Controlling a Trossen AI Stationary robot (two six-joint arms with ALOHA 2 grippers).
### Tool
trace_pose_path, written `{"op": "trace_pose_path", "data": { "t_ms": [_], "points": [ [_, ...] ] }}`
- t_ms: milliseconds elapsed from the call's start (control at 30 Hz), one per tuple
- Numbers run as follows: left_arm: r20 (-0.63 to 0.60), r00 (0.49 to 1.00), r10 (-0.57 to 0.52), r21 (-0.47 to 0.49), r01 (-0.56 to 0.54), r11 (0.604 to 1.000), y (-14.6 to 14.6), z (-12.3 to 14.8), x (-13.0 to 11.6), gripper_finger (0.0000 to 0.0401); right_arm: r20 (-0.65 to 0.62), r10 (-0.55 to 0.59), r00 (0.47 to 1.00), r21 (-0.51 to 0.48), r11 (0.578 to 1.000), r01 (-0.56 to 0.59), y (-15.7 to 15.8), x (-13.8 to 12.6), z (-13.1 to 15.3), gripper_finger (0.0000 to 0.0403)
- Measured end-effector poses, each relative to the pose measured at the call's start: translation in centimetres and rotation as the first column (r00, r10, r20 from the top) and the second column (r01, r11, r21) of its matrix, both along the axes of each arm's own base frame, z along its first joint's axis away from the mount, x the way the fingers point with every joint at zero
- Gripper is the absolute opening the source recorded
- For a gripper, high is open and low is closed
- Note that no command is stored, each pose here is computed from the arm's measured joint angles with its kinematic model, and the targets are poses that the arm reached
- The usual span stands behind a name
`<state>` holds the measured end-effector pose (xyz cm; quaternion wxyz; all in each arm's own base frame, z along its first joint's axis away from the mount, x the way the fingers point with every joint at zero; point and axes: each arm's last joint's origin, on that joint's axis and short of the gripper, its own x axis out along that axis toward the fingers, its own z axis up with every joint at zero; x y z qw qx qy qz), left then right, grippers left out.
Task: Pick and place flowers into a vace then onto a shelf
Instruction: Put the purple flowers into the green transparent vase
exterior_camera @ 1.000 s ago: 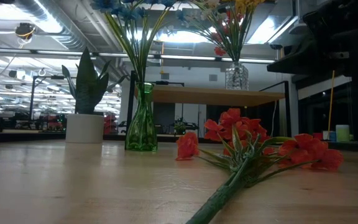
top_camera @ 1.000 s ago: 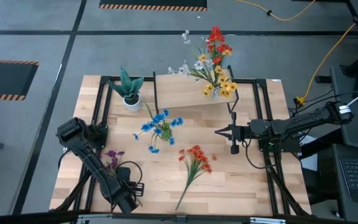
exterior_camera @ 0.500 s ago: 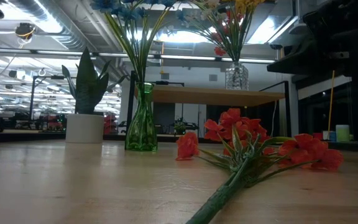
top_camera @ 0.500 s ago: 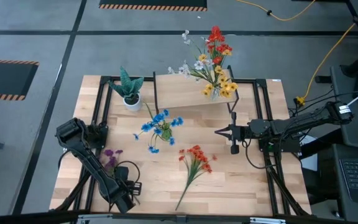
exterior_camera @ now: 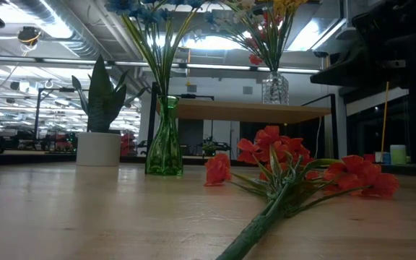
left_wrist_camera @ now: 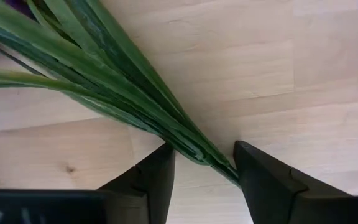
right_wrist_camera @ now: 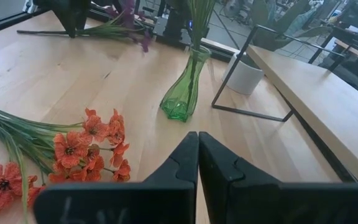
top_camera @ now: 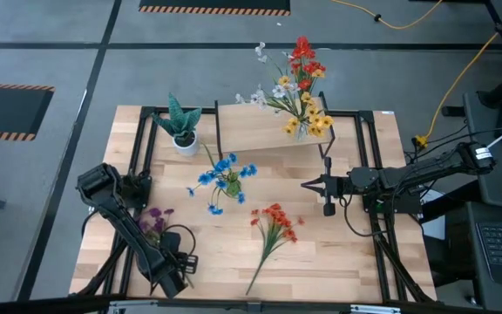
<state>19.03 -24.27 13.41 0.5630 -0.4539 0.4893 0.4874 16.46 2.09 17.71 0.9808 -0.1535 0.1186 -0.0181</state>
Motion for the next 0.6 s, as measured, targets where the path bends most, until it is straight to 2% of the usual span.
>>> {"op": "trace_pose_path", "data": {
  "t_ms": [367, 600],
  "points": [
    [0.006, 0.985, -0.175, 0.03, 0.175, 0.984, 0.0, -0.09, 0.08, 0.0087, 0.0, 0.0, 1.0, 0.0, 1.0, 0.0, 0.01, 0.0, 0.0, 0.0016],
    [0.001, 0.983, -0.186, 0.041, 0.186, 0.982, 0.05, -0.1, 0.01, 0.0078, 0.001, 0.0, 1.0, -0.001, 1.0, 0.0, 0.0, 0.0, 0.01, 0.0016]
  ]
}}
